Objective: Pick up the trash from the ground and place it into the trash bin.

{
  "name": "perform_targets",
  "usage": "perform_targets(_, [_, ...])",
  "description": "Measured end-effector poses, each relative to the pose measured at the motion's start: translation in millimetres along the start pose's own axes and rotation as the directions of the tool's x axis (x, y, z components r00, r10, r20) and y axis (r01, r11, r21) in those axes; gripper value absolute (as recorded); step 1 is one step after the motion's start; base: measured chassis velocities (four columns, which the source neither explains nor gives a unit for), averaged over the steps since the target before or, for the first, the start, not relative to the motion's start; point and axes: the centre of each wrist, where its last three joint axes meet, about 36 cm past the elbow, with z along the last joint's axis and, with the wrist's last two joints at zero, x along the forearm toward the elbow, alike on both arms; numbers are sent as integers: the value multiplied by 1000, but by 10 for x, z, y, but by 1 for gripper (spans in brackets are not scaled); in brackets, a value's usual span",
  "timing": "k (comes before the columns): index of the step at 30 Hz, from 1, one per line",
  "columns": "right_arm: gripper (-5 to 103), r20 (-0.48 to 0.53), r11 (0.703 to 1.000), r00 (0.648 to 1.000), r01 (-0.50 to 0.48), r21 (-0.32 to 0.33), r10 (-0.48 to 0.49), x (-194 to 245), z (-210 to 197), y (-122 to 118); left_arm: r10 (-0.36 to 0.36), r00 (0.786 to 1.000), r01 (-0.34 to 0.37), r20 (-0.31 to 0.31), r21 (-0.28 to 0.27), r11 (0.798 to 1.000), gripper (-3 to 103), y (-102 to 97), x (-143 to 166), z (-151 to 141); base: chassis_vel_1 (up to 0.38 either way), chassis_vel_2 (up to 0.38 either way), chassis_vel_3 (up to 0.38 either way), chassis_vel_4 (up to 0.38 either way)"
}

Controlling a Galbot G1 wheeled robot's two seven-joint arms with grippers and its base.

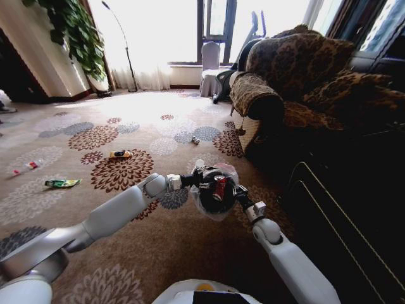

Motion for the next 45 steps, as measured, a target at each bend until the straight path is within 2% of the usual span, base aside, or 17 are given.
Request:
perform_targets(6, [0, -9, 1000, 1000, -3, -6, 3, 54, 7, -10, -40, 999, 39, -30, -28, 999, 99, -35, 159, 62, 0, 0, 0, 0])
perform_targets(12, [0, -12, 1000, 1000, -3, -9, 3, 112, 7, 5, -99, 991, 98, -93, -19, 995, 100, 49, 166, 70, 0, 0, 0, 0])
perform_targets(19, [0, -17, 1000, 1000, -11, -19, 11, 203, 16, 31, -103, 989, 115, -110, 114, 987, 100, -99, 58, 56, 0, 0, 0, 0])
perform_targets(23, [0, -17, 1000, 1000, -9, -16, 9, 213, 7, 24, -83, 993, 94, -85, 139, 986, 100, -168, 21, 42, 0, 0, 0, 0])
perform_targets(27, [0, -22, 1000, 1000, -11, -12, 10, 232, -1, 8, -160, 985, 170, -62, 210, 963, 100, -128, -1, -3, 0, 0, 0, 0])
perform_targets(29, [0, -27, 1000, 999, -18, -10, 17, 259, -14, -18, -296, 952, 305, -77, 316, 898, 100, -118, 86, -37, 0, 0, 0, 0])
perform_targets(30, [0, -33, 1000, 999, -23, -7, 23, 278, -20, -40, -366, 925, 375, -99, 372, 849, 100, -131, 155, -58, 0, 0, 0, 0])
perform_targets(31, [0, -33, 1000, 999, -23, -7, 23, 278, -20, -40, -366, 925, 375, -99, 372, 849, 100, -131, 155, -58, 0, 0, 0, 0])
perform_targets(33, [0, -35, 999, 999, -38, 0, 38, 312, -40, -108, -497, 850, 514, -176, 489, 705, 100, -262, 309, -90, 0, 0, 0, 0])
perform_targets(35, [0, -29, 998, 998, -63, 4, 63, 338, -82, -218, -595, 748, 643, -295, 544, 539, 100, -439, 435, -68, 0, 0, 0, 0])
perform_targets(36, [0, -29, 998, 998, -63, 4, 63, 338, -82, -218, -595, 748, 643, -295, 544, 539, 100, -439, 435, -68, 0, 0, 0, 0])
perform_targets(38, [0, -19, 997, 997, -81, -4, 81, 361, -130, -290, -636, 643, 747, -426, 533, 398, 101, -636, 485, 44, 0, 0, 0, 0])
perform_targets(39, [0, -19, 997, 997, -81, -4, 81, 361, -130, -290, -636, 643, 747, -426, 533, 398, 101, -636, 485, 44, 0, 0, 0, 0])
perform_targets(40, [0, -12, 996, 996, -88, -9, 88, 386, -170, -319, -619, 601, 784, -505, 521, 337, 100, -793, 511, 158, 0, 0, 0, 0])
perform_targets(41, [0, -4, 996, 996, -88, -14, 88, 415, -213, -322, -592, 583, 802, -556, 508, 314, 99, -943, 527, 272, 0, 0, 0, 0])
perform_targets(43, [0, 1, 996, 996, -88, -16, 88, 445, -245, -319, -565, 580, 809, -586, 496, 317, 99, -1083, 534, 379, 0, 0, 0, 0])
perform_targets(45, [0, 8, 997, 997, -81, -16, 82, 497, -293, -301, -536, 591, 806, -603, 474, 355, 99, -1280, 483, 519, 0, 0, 0, 0])
